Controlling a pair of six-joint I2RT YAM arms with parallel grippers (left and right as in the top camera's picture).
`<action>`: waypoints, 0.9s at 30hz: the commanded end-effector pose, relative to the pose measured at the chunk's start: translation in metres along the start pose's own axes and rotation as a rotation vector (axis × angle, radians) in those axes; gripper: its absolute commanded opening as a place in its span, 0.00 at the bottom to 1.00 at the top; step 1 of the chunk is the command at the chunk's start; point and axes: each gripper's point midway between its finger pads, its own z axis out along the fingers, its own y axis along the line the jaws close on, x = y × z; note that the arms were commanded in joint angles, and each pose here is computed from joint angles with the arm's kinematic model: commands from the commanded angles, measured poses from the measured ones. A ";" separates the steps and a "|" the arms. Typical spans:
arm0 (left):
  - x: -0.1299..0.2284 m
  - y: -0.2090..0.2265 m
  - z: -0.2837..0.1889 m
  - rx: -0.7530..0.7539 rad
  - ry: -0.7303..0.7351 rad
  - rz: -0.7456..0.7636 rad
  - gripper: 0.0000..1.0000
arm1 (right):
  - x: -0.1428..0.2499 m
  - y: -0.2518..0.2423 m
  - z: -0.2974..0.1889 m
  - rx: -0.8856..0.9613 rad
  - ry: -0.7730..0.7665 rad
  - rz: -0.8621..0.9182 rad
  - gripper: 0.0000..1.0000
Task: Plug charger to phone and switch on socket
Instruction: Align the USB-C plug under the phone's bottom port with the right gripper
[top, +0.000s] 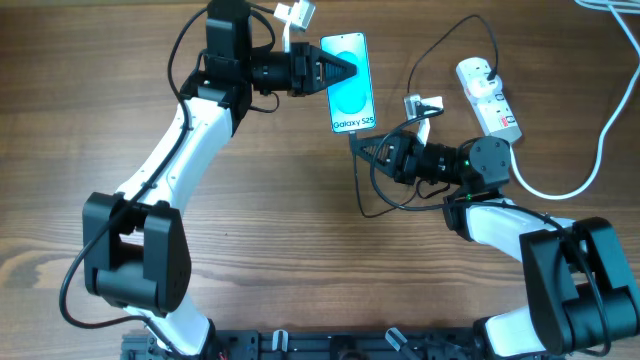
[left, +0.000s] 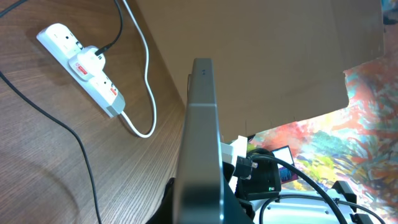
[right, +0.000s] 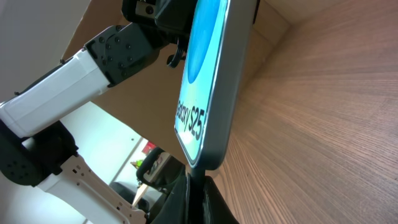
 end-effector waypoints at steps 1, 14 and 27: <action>-0.004 -0.022 -0.003 0.019 -0.005 0.051 0.04 | -0.003 0.003 0.003 -0.020 0.019 -0.039 0.04; -0.005 -0.021 -0.004 0.016 -0.009 0.058 0.04 | -0.009 -0.001 -0.007 -0.005 0.008 -0.040 0.04; -0.005 -0.021 -0.003 0.016 -0.009 0.058 0.04 | -0.008 -0.001 -0.007 -0.008 0.013 -0.016 0.04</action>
